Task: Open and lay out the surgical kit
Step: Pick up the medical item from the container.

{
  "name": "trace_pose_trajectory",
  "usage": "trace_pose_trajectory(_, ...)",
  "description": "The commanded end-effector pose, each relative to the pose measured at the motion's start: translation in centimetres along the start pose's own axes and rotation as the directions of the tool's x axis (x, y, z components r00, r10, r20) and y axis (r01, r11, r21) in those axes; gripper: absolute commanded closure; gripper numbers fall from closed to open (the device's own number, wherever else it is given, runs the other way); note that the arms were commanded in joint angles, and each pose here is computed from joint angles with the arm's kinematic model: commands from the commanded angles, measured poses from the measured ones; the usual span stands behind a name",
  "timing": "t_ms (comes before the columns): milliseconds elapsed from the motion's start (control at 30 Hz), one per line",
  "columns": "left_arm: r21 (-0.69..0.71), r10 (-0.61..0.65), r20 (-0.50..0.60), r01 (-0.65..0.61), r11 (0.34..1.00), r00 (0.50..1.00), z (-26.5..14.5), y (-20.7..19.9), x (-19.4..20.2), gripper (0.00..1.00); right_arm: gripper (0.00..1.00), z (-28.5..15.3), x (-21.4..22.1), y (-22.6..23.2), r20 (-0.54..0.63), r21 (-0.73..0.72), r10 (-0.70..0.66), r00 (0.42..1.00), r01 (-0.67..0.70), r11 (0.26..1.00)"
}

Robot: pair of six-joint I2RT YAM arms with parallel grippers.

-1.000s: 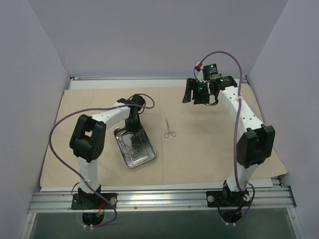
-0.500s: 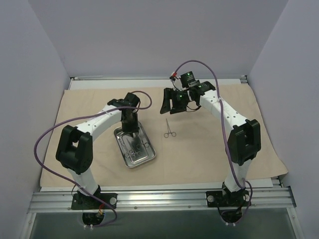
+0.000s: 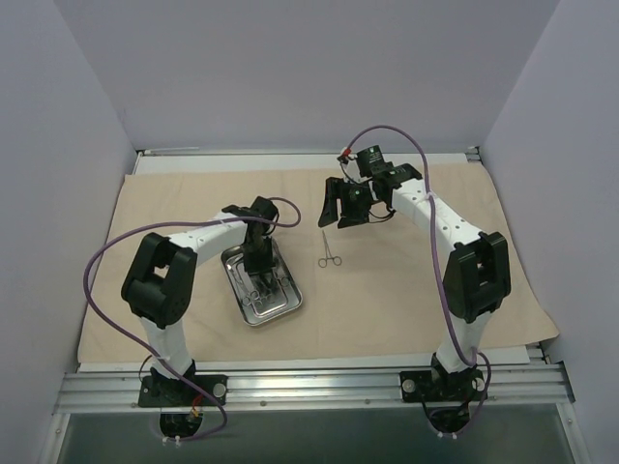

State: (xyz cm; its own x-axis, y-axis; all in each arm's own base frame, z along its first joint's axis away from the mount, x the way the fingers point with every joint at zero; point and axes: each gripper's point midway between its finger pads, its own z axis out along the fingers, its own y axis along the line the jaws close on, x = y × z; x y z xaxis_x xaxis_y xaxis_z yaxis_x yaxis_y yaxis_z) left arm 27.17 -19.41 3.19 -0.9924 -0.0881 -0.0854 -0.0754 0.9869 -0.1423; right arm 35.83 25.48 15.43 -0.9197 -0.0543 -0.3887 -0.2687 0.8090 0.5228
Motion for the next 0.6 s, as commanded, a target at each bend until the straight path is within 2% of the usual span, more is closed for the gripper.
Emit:
trace_pose_trajectory(0, 0.039, 0.000, 0.012, 0.000, 0.999, 1.000, 0.4, -1.2, -0.4, 0.78, 0.41, -2.4, -0.8, 1.0, 0.064, -0.014, -0.019, 0.998, 0.020, 1.000)
trace_pose_trajectory(333, -0.009, -0.005, -0.002, 0.005, 1.000, 1.000, 0.8, -0.4, 0.0, 0.77, 0.41, -2.5, -1.2, 0.5, 0.073, -0.020, -0.006, 0.997, 0.007, 1.000)
trace_pose_trajectory(567, -0.020, 0.001, 0.071, 0.000, 1.000, 0.997, -1.1, -0.1, -0.7, 0.75, 0.42, -2.4, -1.2, 0.4, 0.075, -0.024, -0.003, 0.997, 0.005, 1.000)
